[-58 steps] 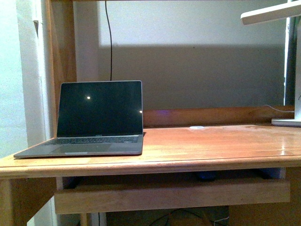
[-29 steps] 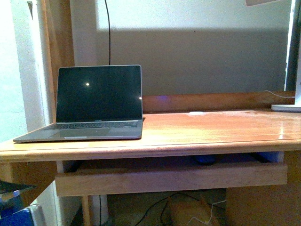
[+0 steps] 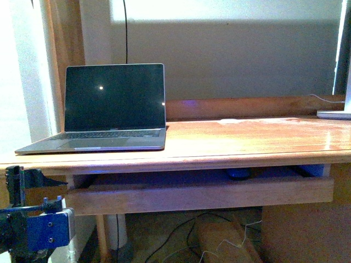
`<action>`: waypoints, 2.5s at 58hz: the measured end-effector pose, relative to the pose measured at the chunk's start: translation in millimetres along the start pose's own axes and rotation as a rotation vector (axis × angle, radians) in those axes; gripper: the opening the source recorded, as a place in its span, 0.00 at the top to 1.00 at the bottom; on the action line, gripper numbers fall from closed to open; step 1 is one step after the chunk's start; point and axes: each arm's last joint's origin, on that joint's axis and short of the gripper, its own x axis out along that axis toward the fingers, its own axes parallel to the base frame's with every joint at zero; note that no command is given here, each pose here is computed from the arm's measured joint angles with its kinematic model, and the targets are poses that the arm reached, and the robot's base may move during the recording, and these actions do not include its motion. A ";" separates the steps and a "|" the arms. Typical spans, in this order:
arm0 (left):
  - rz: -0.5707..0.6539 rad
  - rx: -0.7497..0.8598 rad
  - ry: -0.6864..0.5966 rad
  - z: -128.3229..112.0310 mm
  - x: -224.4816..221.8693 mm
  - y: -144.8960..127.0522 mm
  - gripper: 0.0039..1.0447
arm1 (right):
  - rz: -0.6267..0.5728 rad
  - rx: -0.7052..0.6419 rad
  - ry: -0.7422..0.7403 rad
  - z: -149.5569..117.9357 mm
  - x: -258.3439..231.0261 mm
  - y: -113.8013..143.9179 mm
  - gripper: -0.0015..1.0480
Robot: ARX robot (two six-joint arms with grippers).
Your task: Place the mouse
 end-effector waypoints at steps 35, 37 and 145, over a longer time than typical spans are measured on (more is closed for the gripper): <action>-0.016 0.137 -0.100 -16.6 49.6 -11.6 0.07 | 0.000 0.000 0.000 0.0 0.0 0.0 0.07; -0.015 0.149 -0.108 -16.6 51.0 -11.9 0.07 | 0.000 0.000 0.000 0.0 0.0 0.0 0.07; 0.444 -1.517 0.162 163.8 -264.0 22.4 0.38 | 0.001 0.000 0.000 0.0 0.0 0.0 0.07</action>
